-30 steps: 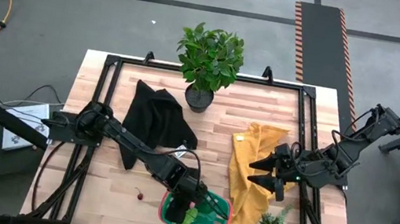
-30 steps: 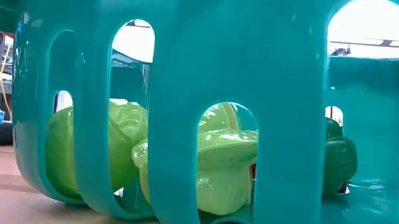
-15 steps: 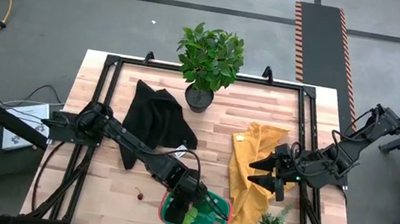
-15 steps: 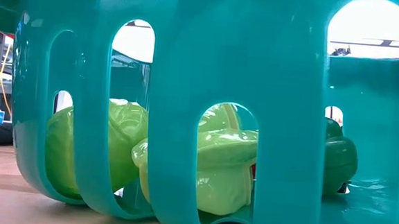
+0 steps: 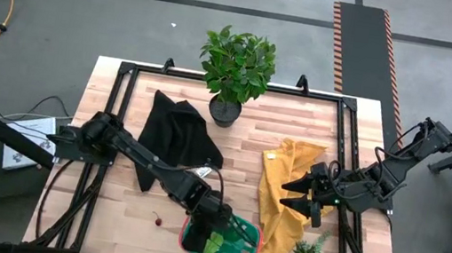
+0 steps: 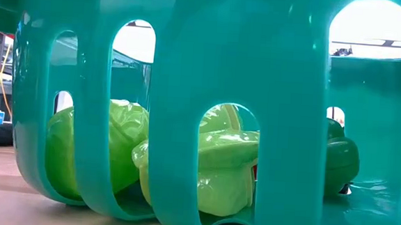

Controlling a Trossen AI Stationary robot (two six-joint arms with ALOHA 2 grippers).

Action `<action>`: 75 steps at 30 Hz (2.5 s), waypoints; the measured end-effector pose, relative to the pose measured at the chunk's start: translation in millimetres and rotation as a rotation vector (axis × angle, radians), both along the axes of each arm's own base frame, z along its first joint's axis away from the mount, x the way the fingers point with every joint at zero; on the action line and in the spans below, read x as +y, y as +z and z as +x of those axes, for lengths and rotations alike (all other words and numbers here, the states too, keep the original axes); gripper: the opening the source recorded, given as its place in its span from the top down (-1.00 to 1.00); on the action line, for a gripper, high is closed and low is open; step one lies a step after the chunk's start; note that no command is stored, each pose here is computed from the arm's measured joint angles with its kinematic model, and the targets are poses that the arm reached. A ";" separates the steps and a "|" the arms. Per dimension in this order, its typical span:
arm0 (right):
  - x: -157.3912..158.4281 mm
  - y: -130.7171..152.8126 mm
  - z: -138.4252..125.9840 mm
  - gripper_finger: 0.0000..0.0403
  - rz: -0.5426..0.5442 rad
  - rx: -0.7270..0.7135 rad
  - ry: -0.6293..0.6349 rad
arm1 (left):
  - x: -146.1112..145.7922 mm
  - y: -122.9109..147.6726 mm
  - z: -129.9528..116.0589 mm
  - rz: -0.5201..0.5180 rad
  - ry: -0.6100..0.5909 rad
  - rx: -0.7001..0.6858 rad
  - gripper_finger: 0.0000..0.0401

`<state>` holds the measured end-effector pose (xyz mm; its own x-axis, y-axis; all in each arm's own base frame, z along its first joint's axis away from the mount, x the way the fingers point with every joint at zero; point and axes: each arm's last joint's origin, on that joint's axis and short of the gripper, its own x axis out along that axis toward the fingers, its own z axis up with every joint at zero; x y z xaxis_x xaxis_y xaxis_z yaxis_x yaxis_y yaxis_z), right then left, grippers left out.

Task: Pick and placing Produce into tupperware
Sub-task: Put the red cherry into the blue bin

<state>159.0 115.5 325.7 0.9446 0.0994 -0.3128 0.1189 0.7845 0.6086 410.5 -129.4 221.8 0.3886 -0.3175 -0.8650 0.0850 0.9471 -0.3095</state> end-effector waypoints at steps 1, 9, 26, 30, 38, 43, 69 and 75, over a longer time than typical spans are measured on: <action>0.0 -0.1 0.0 -0.34 -0.001 0.001 0.000 | 2.6 3.6 -0.8 -0.002 0.008 -0.003 0.41; -0.1 -0.3 -0.1 -0.34 -0.001 0.003 -0.002 | 35.1 48.3 -10.8 -0.045 0.119 -0.078 0.84; -0.9 0.2 0.1 -0.34 -0.001 -0.007 -0.031 | 89.6 133.9 -97.9 0.170 0.332 -0.054 0.97; -1.7 0.4 0.3 -0.34 -0.005 -0.014 -0.062 | 95.9 150.9 -126.8 0.236 0.421 -0.039 0.99; -2.6 0.6 0.4 -0.34 0.000 -0.021 -0.097 | 107.9 166.7 -193.4 0.248 0.657 -0.078 0.99; -2.9 0.6 0.4 -0.34 -0.001 -0.024 -0.108 | 101.6 149.8 -236.7 0.132 0.788 -0.117 0.99; -3.9 -0.9 0.0 -0.34 -0.022 -0.013 -0.120 | -27.8 5.0 -270.7 -0.162 1.058 0.190 1.00; -4.2 -2.0 -0.3 -0.34 -0.022 -0.004 -0.122 | -47.6 -11.0 -268.5 -0.144 1.046 0.171 1.00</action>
